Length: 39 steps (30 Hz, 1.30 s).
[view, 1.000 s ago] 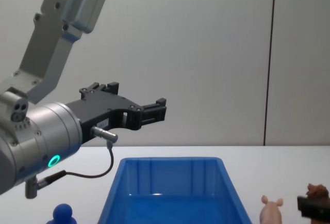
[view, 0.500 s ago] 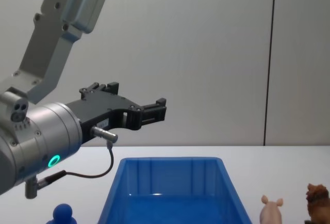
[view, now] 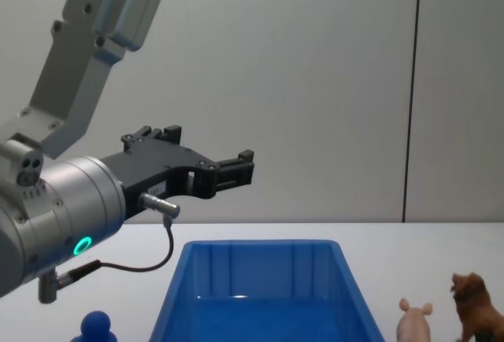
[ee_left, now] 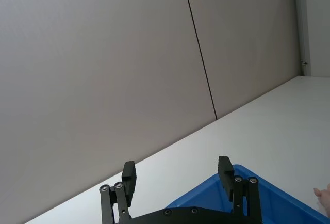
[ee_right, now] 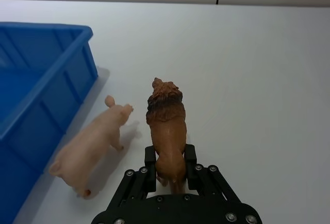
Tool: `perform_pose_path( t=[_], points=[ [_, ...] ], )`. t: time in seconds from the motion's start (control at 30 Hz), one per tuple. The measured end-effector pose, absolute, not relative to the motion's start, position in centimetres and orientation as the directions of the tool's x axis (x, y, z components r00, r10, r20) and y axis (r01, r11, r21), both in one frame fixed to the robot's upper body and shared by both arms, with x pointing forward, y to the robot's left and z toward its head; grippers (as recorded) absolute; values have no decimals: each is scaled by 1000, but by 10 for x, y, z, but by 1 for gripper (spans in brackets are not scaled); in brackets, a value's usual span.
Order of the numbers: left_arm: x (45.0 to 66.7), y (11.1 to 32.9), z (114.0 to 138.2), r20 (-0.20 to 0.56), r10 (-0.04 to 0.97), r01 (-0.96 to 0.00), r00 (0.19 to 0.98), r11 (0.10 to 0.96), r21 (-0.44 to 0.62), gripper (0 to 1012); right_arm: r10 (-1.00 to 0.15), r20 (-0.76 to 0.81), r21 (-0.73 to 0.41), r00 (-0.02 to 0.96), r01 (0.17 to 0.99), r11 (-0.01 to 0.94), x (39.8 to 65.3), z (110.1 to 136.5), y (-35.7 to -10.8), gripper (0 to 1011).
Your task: Pick up the two dolls from the table and place them into the box.
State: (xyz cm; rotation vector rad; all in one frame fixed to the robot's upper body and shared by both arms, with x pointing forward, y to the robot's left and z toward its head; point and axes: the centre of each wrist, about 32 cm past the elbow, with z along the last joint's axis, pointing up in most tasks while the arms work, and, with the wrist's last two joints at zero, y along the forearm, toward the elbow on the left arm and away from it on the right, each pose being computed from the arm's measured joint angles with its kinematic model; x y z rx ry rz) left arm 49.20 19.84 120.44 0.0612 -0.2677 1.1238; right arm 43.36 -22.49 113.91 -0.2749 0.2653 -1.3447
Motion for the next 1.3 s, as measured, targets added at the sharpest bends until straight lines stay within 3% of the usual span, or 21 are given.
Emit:
perform_pose_path(
  t=[0.33, 0.7, 1.23, 1.3],
  points=[
    [492, 198, 1204, 243, 882, -897, 404, 434, -86, 1003, -969, -7, -253, 249, 937, 242, 434, 1152, -222, 305],
    [492, 198, 1204, 243, 882, -897, 404, 434, -86, 1003, -935, 2, -145, 353, 926, 349, 440, 1173, -215, 305],
    [492, 198, 1204, 242, 882, -897, 404, 434, -86, 1003, -839, -25, -94, 544, 834, 544, 466, 1186, -192, 305],
    [492, 198, 1204, 242, 882, -897, 404, 434, -86, 1003, -821, -32, -101, 570, 815, 570, 472, 1186, -189, 344]
  ],
)
